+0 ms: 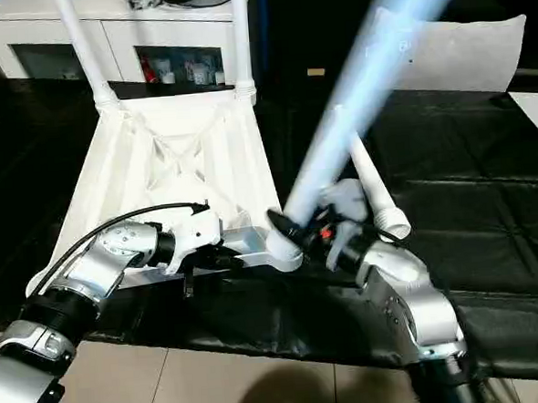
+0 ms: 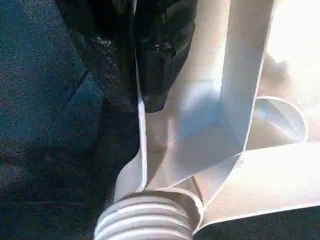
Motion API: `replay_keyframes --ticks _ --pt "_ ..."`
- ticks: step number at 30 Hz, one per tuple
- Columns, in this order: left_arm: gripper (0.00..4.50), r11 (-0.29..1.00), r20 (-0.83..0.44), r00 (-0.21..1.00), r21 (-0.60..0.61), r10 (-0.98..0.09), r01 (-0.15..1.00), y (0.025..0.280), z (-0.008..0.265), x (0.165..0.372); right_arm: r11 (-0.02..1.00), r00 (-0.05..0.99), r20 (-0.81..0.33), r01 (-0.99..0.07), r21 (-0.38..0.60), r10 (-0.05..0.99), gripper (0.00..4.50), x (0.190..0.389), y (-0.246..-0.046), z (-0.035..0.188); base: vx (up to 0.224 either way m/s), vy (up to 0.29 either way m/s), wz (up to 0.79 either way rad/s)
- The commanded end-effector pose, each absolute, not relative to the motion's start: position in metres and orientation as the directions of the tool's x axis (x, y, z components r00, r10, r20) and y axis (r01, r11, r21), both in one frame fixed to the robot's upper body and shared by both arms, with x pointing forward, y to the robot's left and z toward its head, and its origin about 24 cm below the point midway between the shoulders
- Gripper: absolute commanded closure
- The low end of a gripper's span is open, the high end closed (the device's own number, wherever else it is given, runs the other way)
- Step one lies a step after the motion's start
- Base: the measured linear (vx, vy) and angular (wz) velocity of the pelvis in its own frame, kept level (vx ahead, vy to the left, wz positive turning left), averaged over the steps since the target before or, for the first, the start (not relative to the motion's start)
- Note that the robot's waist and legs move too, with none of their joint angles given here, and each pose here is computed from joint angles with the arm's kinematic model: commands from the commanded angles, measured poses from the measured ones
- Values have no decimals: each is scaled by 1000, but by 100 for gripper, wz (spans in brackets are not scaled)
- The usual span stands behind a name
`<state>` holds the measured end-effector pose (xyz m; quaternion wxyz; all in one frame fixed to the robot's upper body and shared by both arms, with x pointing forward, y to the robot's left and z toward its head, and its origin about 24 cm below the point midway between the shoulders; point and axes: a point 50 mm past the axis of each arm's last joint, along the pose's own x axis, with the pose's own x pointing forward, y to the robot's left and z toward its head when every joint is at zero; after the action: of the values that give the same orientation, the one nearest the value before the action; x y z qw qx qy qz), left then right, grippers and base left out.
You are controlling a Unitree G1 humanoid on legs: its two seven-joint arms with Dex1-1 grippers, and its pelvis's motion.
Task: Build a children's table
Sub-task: Insert table leg to table base
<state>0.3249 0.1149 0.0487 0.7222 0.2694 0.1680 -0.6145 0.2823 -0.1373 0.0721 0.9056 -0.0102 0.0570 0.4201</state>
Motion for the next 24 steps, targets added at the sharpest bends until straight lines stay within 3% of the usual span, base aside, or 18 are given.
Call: replay_keyframes --ticks 1,5,10,24 --pt "450 105 -588 228 237 -776 966 121 54 328 637 605 -263 -770 51 752 262 278 -143 48 0 0 0" --pt "450 83 -598 215 241 -772 967 123 55 328 625 592 -292 -781 26 751 262 285 -144 48 0 0 0" --pt "450 22 -610 165 234 -775 972 125 59 323 613 581 -240 -786 79 777 262 296 -138 59 0 0 0" --pt "450 -69 -647 109 243 -755 968 124 61 319 550 500 -289 -825 127 816 262 307 -132 58 0 0 0"
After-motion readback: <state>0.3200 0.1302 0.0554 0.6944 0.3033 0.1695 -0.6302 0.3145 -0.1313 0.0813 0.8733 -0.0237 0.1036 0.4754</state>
